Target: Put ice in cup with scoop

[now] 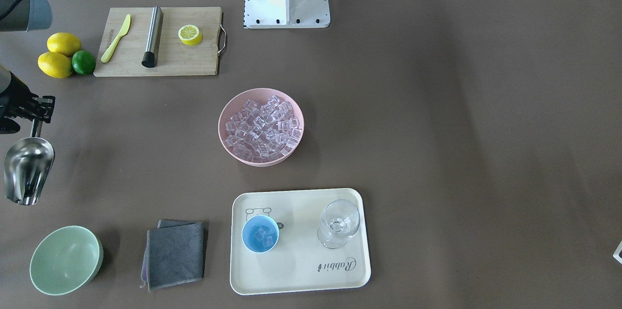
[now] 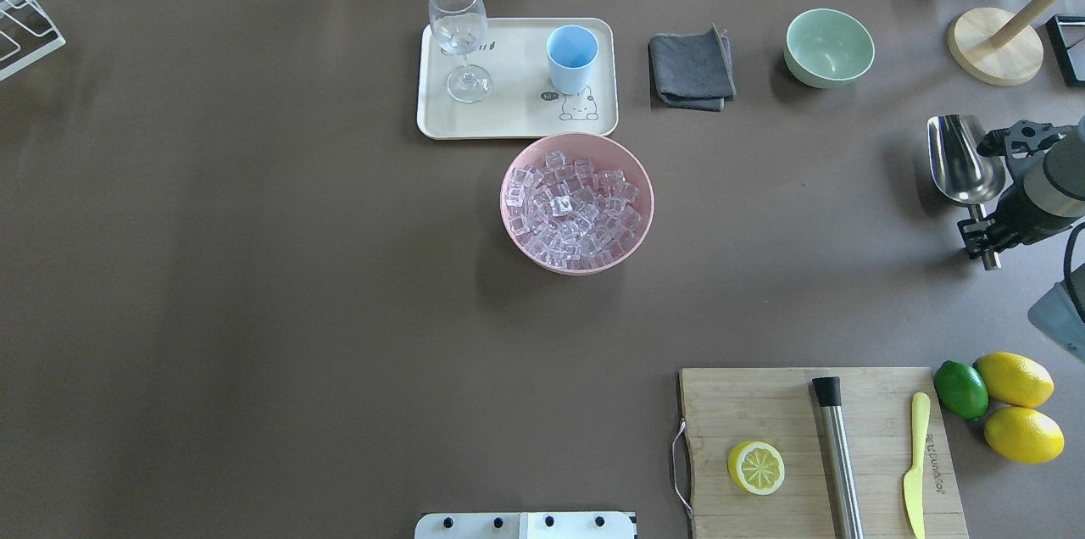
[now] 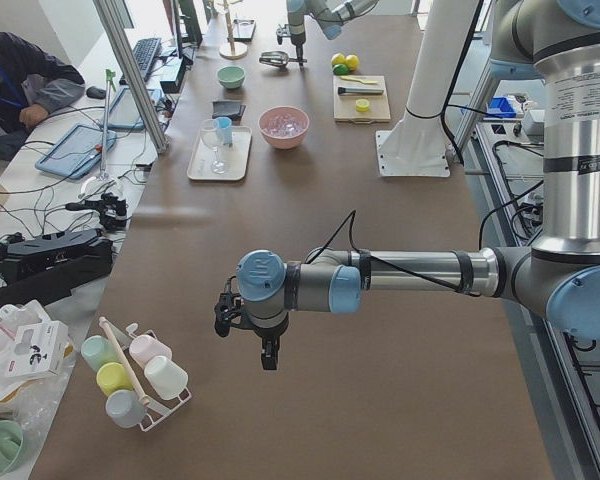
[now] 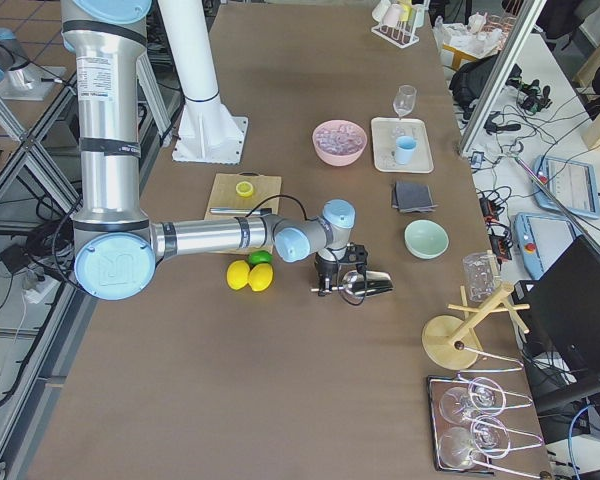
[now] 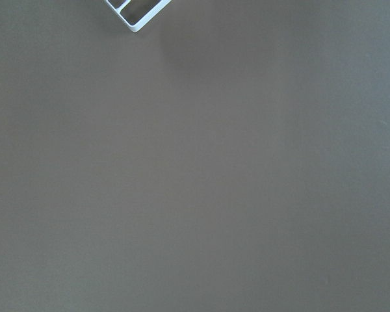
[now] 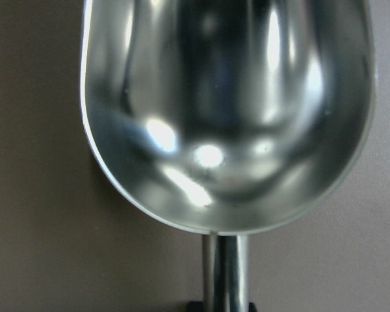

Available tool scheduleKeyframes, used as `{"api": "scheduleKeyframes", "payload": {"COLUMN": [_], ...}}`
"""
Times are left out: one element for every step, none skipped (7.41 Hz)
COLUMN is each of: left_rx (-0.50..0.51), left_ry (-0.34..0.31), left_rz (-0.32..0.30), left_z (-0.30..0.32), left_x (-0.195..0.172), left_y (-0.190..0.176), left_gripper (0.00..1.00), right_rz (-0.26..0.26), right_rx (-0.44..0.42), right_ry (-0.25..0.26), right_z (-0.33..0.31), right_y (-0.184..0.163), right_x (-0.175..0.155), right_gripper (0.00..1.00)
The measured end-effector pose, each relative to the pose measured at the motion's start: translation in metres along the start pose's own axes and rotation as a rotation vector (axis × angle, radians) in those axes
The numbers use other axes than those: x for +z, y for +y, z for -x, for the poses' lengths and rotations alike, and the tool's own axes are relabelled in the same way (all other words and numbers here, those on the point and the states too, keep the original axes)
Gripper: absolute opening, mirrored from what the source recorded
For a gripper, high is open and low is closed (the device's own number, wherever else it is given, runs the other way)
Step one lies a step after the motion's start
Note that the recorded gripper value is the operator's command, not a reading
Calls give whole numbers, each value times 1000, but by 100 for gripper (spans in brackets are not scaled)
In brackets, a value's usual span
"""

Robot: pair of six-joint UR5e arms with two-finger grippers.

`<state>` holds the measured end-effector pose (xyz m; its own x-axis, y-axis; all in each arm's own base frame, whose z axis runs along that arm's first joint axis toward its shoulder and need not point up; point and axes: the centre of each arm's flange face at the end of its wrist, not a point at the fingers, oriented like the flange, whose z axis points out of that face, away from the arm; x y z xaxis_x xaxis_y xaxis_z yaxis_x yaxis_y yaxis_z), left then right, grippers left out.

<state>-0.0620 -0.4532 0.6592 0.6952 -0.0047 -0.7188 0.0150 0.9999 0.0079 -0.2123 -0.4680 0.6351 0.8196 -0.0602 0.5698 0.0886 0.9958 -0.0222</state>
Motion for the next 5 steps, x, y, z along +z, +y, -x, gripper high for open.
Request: {"api": "scheduleKeyframes", "payload": {"left_rx": [0,1,1,2,2], "left_ry": [0,0,0,0,3], "left_rz": [0,-1,-1,-2,-1], "left_z": [0,-1,-1,-1,-2], "left_x": [0,-1,-1,-1,-1], "left_y": [0,0,0,0,0], "left_gripper": [99,99,99,99,99], "right_rz": [2,-1,-3,-18,-18], "right_rx": [5,5,13,31,31], "right_ry": [-1,-3,-1,1,1], "right_z": [-2,-1,-3,-12,-12], "right_y": [-2,-5,-9,-14,-13], "right_x": [6,6,7,1,0], "right_gripper": [100,100,100,100,100]}}
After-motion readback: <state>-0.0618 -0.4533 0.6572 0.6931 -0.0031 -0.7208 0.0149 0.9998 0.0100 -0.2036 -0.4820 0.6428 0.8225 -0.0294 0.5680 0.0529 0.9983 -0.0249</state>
